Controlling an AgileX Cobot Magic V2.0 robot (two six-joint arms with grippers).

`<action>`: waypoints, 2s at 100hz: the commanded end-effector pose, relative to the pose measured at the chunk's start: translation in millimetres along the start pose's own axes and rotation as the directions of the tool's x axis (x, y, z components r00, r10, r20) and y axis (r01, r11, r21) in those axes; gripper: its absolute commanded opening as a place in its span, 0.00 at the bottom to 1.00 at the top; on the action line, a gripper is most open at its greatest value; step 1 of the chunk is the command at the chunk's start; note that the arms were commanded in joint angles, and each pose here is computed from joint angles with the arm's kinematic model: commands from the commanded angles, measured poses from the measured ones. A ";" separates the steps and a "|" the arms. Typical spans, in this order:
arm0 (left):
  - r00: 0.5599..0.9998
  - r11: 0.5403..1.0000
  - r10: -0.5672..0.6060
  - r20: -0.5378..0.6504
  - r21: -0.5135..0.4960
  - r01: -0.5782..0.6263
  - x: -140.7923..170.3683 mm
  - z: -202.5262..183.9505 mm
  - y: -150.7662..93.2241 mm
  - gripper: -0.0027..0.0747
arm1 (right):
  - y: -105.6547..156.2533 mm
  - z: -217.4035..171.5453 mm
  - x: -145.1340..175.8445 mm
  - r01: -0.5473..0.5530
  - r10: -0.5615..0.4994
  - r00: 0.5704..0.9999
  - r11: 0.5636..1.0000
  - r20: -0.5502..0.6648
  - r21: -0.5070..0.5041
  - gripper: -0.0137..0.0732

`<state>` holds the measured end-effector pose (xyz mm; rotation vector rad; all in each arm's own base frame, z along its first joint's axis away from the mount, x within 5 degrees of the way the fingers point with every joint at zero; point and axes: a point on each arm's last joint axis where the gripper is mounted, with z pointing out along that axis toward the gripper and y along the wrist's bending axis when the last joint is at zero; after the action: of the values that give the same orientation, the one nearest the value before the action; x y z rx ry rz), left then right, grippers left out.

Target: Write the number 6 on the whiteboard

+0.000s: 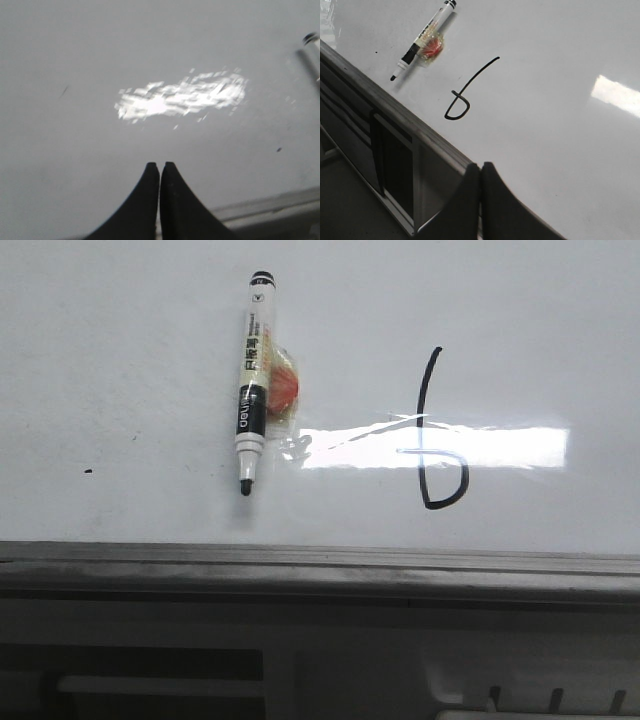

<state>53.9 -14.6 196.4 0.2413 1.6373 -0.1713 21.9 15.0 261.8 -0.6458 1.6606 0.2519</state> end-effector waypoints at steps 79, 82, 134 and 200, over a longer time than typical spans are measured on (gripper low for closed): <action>0.991 0.988 -0.071 -0.112 -0.146 0.054 22.5 -0.5 6.7 0.01 | -3.2 -1.2 -12.9 0.001 -0.003 0.997 1.000 0.073 0.024 0.08; 0.991 0.988 -0.071 -0.112 -0.146 0.054 22.5 -0.5 6.7 0.01 | -3.2 -1.2 -12.9 0.001 -0.003 0.997 1.000 0.073 0.024 0.08; 0.991 0.988 -0.071 -0.112 -0.146 0.054 22.5 -0.5 6.7 0.01 | -5.5 29.7 30.7 -0.163 0.142 0.982 0.970 0.124 0.178 0.08; 0.992 0.988 -0.070 -0.109 -0.146 0.054 22.2 -0.5 6.8 0.01 | -8.4 39.1 85.4 -0.273 0.299 0.954 0.872 -0.001 0.405 0.08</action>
<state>53.1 -7.0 182.4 0.1156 1.8054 -0.0752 53.3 5.5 180.1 -0.0862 1.8095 0.1121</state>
